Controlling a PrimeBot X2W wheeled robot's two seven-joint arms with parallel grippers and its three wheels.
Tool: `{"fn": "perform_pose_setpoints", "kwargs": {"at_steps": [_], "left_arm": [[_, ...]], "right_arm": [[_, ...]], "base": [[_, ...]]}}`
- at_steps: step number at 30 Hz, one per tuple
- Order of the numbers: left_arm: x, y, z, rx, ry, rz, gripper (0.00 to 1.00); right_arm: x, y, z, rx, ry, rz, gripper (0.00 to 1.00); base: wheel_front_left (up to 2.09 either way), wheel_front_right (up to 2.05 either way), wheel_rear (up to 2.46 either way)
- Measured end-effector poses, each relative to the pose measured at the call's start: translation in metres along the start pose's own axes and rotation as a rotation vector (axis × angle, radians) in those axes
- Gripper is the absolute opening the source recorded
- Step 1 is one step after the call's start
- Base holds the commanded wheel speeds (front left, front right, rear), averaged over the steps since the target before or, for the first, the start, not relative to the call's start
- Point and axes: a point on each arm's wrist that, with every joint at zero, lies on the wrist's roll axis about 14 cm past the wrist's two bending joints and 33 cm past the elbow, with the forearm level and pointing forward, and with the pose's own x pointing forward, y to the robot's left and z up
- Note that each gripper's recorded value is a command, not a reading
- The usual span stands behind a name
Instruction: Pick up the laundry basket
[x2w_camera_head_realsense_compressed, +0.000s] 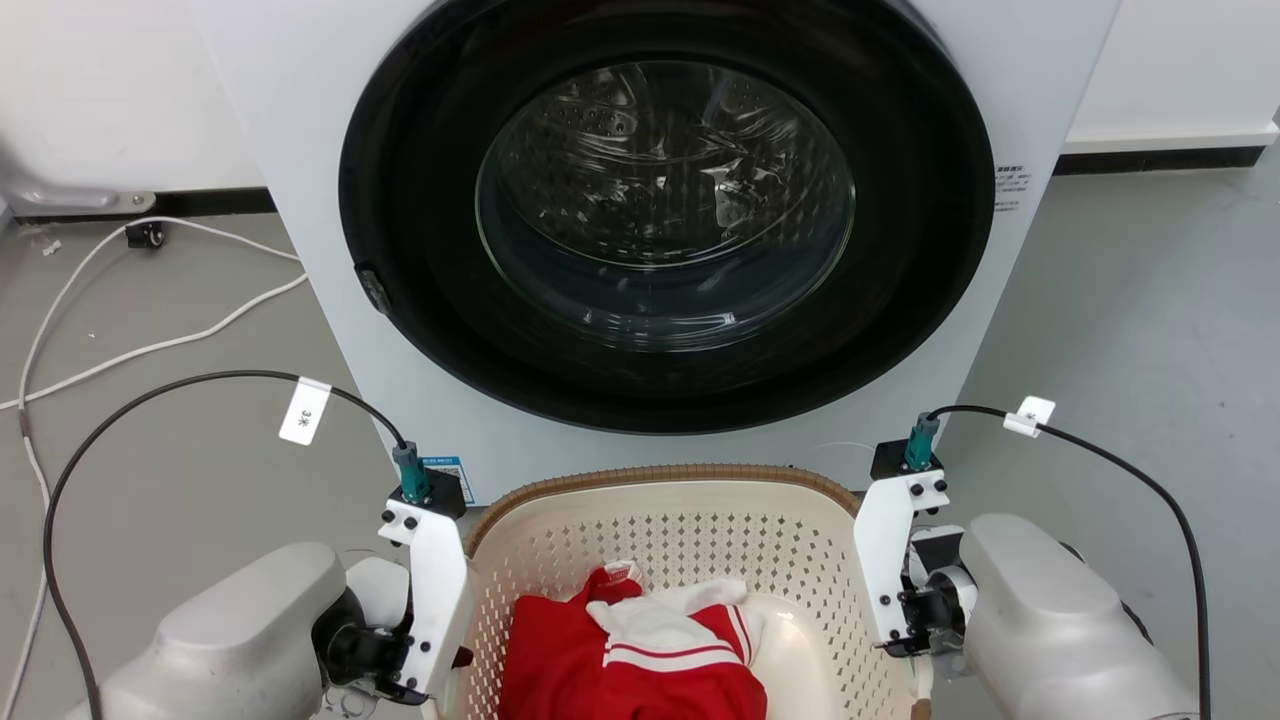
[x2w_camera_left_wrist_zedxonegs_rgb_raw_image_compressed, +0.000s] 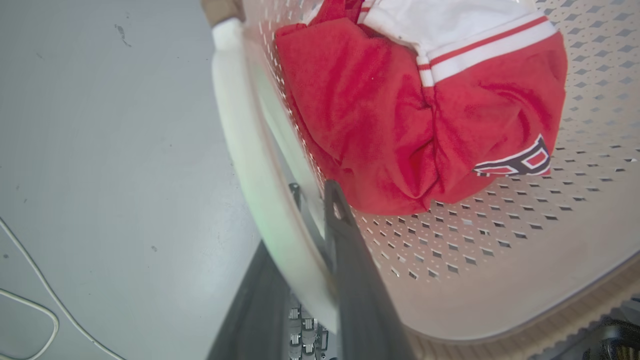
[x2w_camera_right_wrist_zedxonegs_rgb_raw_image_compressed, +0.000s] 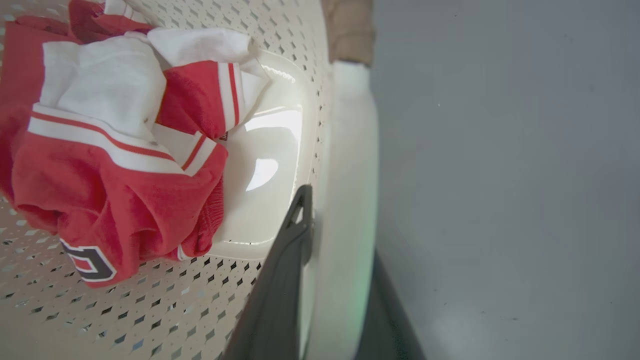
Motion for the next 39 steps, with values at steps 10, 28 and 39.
{"fn": "perform_pose_setpoints", "kwargs": {"at_steps": [10,28,39], "left_arm": [[-0.008,-0.003,0.0,-0.003,-0.021,0.012,0.0],[-0.008,-0.006,-0.003,-0.019,-0.024,0.008,0.0],[-0.006,-0.007,-0.003,-0.021,-0.022,0.005,0.0]], "right_arm": [[-0.009,0.003,0.0,0.003,-0.024,0.002,0.0],[-0.013,0.003,0.002,-0.007,-0.027,-0.004,0.0],[-0.014,0.002,0.0,-0.008,-0.027,-0.008,0.0]], "base": [[0.0,0.0,0.0],[0.0,0.0,0.0],[0.0,0.0,0.0]]}}
